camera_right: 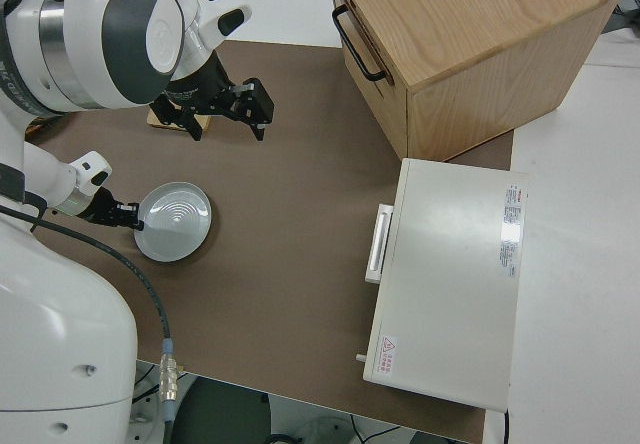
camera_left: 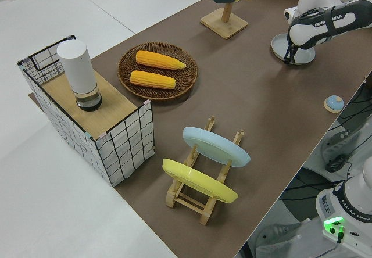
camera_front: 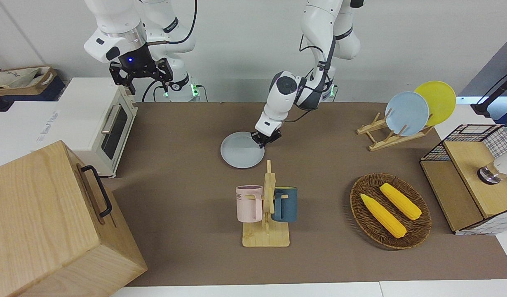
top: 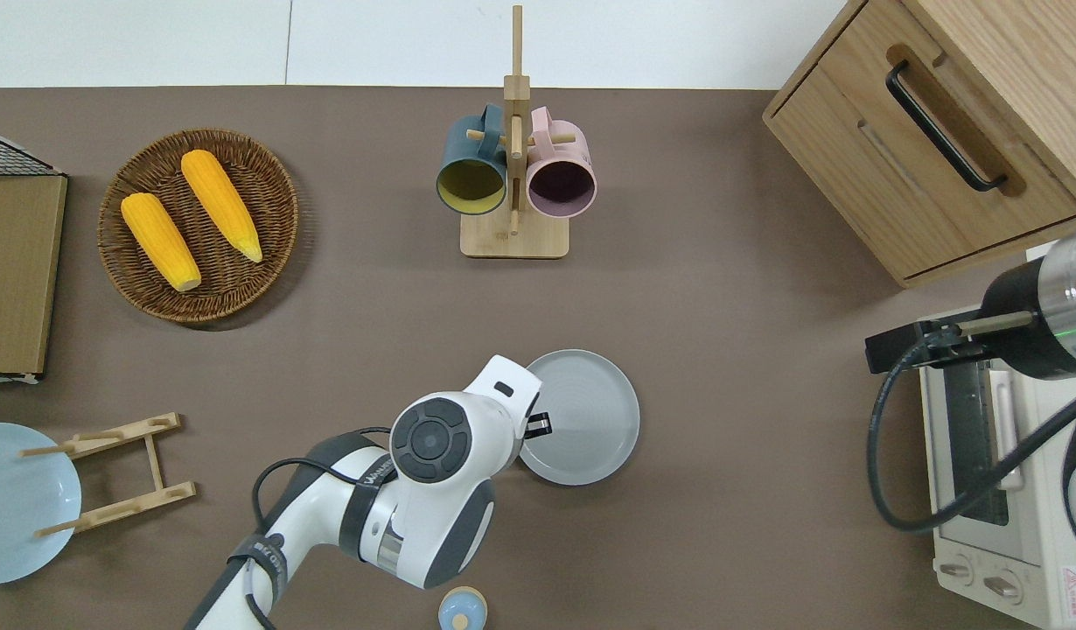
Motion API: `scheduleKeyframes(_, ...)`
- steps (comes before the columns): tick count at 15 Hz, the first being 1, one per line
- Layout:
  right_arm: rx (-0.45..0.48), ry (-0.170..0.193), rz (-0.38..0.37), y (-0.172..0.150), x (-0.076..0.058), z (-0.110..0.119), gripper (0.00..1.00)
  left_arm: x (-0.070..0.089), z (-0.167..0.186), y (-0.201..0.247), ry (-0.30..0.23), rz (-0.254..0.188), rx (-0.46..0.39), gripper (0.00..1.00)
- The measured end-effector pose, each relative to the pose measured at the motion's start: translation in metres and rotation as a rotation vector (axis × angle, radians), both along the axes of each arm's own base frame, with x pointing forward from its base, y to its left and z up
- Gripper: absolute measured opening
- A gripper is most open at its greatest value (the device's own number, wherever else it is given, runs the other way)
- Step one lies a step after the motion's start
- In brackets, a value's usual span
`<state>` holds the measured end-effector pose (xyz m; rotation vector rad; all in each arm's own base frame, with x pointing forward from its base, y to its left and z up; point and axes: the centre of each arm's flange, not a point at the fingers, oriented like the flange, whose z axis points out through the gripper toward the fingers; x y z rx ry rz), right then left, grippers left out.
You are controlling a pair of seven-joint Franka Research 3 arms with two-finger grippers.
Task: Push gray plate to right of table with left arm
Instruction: 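Push the gray plate with the left gripper across toward the toaster oven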
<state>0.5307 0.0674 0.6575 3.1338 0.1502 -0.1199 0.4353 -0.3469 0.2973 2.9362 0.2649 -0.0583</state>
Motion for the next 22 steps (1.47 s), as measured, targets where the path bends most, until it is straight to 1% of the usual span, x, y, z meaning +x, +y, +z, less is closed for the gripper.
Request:
scheduleKeyframes(2,0.0,0.0,0.0,0.0,0.0,0.0,0.99,-0.005,0.0,-0.031,0.003,0.008,-0.009,0.05)
scheduleKeyframes(8,0.0,0.0,0.0,0.0,0.0,0.0,0.99,-0.012,0.0,-0.089,-0.024,0.047,0.007,0.05)
scheduleKeyframes(10,0.0,0.0,0.0,0.0,0.0,0.0,0.99,-0.013,0.0,-0.105,-0.027,0.045,0.0,0.05)
scheduleKeyframes(14,0.0,0.0,0.0,0.0,0.0,0.0,0.99,-0.015,0.0,-0.127,-0.027,0.042,-0.002,0.05)
scheduleKeyframes(17,0.0,0.0,0.0,0.0,0.0,0.0,0.99,-0.014,0.0,-0.129,-0.026,0.04,0.001,0.05)
scheduleKeyframes(18,0.0,0.0,0.0,0.0,0.0,0.0,0.99,-0.014,0.0,-0.13,-0.026,0.039,0.002,0.07)
scheduleKeyframes(19,0.0,0.0,0.0,0.0,0.0,0.0,0.99,-0.014,-0.003,-0.13,-0.024,0.038,0.005,0.13)
scheduleKeyframes(22,0.0,0.0,0.0,0.0,0.0,0.0,0.99,-0.012,-0.006,-0.132,-0.023,0.038,0.008,0.43)
